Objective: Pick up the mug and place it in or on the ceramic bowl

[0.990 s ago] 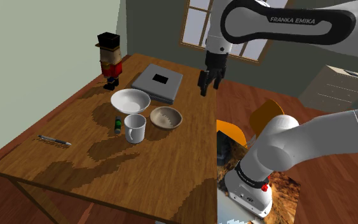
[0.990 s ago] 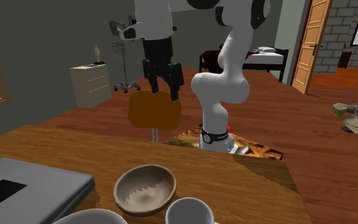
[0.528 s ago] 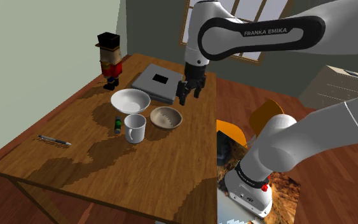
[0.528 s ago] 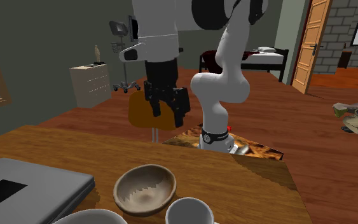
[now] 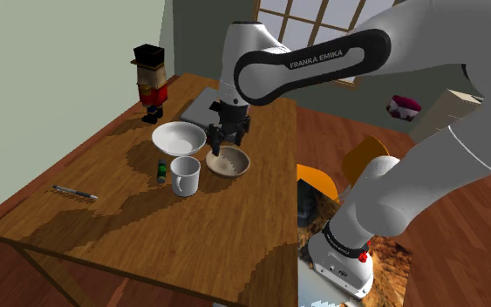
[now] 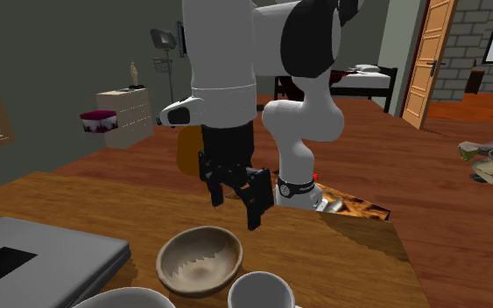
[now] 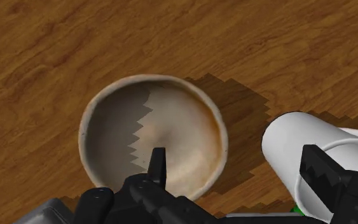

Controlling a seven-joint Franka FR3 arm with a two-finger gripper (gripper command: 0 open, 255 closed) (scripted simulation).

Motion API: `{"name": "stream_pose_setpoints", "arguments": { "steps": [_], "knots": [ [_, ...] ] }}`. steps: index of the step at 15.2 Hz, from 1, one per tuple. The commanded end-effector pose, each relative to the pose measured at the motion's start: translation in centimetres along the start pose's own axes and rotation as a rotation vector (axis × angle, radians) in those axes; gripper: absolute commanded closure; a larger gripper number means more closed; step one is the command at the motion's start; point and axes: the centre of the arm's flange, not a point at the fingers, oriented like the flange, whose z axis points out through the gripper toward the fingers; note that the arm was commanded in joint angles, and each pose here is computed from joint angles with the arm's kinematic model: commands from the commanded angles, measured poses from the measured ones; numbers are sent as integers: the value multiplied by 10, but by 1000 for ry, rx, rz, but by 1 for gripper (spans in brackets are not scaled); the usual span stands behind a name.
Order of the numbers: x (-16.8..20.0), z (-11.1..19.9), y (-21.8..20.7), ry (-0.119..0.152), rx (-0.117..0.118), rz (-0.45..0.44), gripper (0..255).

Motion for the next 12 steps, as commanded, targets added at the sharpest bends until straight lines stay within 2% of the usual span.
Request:
{"name": "stream_pose_setpoints", "arguments": {
  "steps": [1,6,12],
  "knots": [
    [12,11,-19,15,9,-2,0],
    [43,38,-64,50,29,-7,0],
    [46,66,-67,52,30,-7,0]
  ]
}}
